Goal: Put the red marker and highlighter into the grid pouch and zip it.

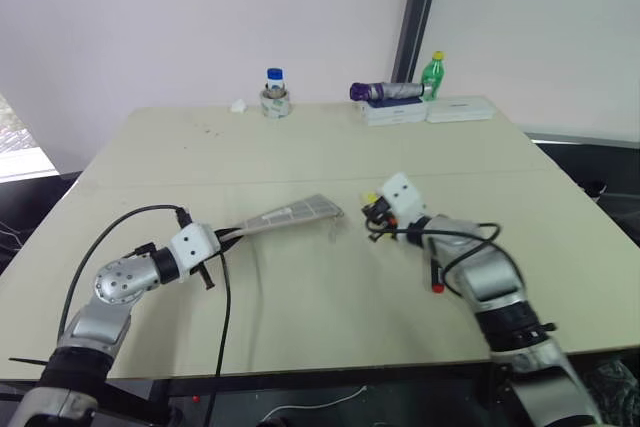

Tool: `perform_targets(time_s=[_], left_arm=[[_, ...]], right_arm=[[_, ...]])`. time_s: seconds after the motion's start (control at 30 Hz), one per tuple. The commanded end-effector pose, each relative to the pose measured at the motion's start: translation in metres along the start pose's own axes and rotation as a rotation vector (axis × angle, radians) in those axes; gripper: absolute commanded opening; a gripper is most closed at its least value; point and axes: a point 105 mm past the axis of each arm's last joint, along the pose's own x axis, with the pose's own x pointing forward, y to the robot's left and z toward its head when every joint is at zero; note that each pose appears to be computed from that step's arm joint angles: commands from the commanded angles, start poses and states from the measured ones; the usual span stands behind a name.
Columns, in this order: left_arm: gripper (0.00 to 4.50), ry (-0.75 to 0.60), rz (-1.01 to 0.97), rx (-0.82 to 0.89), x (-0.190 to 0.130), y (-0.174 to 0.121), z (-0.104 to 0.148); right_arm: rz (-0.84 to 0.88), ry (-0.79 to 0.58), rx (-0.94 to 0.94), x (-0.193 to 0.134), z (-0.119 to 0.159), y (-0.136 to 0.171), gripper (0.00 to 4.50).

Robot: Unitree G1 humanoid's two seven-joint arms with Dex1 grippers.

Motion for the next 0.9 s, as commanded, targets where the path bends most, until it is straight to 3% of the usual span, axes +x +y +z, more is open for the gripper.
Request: perform_targets(time_s=[0.03, 0.1, 0.33, 0.77, 0.83, 0.9], left_arm=[[0.0, -0.055, 0.123, -0.071, -0.002, 0.013, 0.023], [0.0, -0.061, 0.147, -0.104, 0.0, 0.01, 0.027], [0.0, -0.07, 0.141, -0.144, 0.012, -0.006, 0.039], [0.0, -0.089, 0.12, -0.18, 0.02, -0.021, 0.047], [0.0, -0.089, 0.118, -0.182, 0.02, -0.022, 0.047], [0.0, -0.089, 0.119, -0.185, 0.021, -0.022, 0.047]], right_arm=[[0.014, -0.072, -0.004, -0.017, 0.021, 0.0, 2.42], [0.047, -0.09, 0.014, -0.022, 0.025, 0.005, 3.41], [0.111, -0.102, 0.08, -0.01, 0.027, 0.029, 3.41], [0.019, -0.12, 0.149, 0.012, 0.029, 0.022, 3.41], [0.026, -0.126, 0.156, 0.012, 0.03, 0.023, 2.9], [0.041, -0.134, 0.16, 0.012, 0.031, 0.025, 2.07]])
